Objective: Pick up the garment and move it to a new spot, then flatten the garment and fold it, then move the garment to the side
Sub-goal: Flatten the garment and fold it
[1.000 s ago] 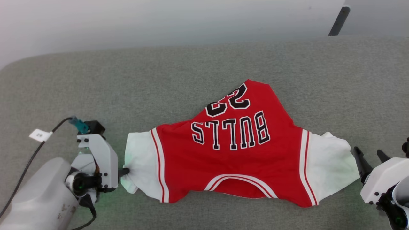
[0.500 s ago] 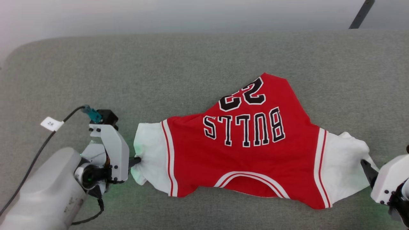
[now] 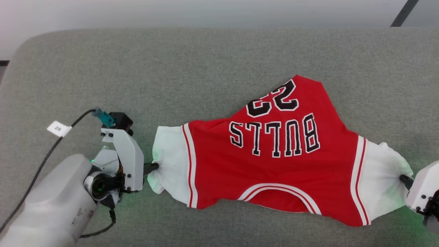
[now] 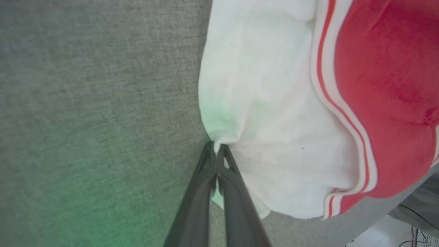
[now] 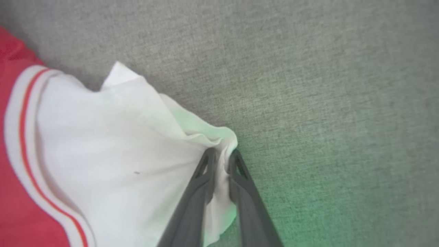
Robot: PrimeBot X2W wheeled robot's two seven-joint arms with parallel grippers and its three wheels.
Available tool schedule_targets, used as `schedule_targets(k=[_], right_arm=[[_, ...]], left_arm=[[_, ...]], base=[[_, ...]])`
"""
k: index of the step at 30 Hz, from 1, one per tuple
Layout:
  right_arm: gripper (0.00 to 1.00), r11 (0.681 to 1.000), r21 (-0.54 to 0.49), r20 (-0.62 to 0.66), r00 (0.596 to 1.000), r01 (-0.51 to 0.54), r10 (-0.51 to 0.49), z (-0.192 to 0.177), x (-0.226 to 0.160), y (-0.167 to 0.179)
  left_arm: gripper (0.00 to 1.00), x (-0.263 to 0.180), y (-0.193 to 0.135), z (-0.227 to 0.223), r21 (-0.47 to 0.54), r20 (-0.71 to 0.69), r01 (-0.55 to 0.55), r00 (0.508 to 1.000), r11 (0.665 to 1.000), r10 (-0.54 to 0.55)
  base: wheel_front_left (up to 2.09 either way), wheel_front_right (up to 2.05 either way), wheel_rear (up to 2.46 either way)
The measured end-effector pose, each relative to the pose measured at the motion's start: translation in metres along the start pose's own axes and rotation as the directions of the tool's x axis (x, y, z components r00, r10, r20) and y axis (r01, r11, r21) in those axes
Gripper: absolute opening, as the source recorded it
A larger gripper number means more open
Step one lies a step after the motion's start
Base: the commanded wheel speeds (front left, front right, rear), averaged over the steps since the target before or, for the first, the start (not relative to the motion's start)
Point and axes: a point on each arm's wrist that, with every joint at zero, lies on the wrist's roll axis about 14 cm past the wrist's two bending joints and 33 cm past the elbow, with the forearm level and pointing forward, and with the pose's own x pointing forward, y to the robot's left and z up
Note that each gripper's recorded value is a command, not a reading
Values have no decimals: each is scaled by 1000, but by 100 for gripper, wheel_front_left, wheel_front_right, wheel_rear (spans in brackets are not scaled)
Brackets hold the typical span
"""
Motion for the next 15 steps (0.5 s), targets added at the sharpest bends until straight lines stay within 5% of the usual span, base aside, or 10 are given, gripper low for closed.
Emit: schedule_targets(k=[11, 15], right_arm=[[0, 995, 13, 38, 994, -104, 103, 17, -13, 29], [0, 984, -8, 136, 975, -179, 178, 54, -35, 50]], left_arm=[[0, -15, -7, 6, 12, 15, -1, 1000, 1000, 0], [0, -31, -14, 21, 43, 48, -2, 999, 999, 0]], base=[[0, 0, 0], [0, 0, 0]])
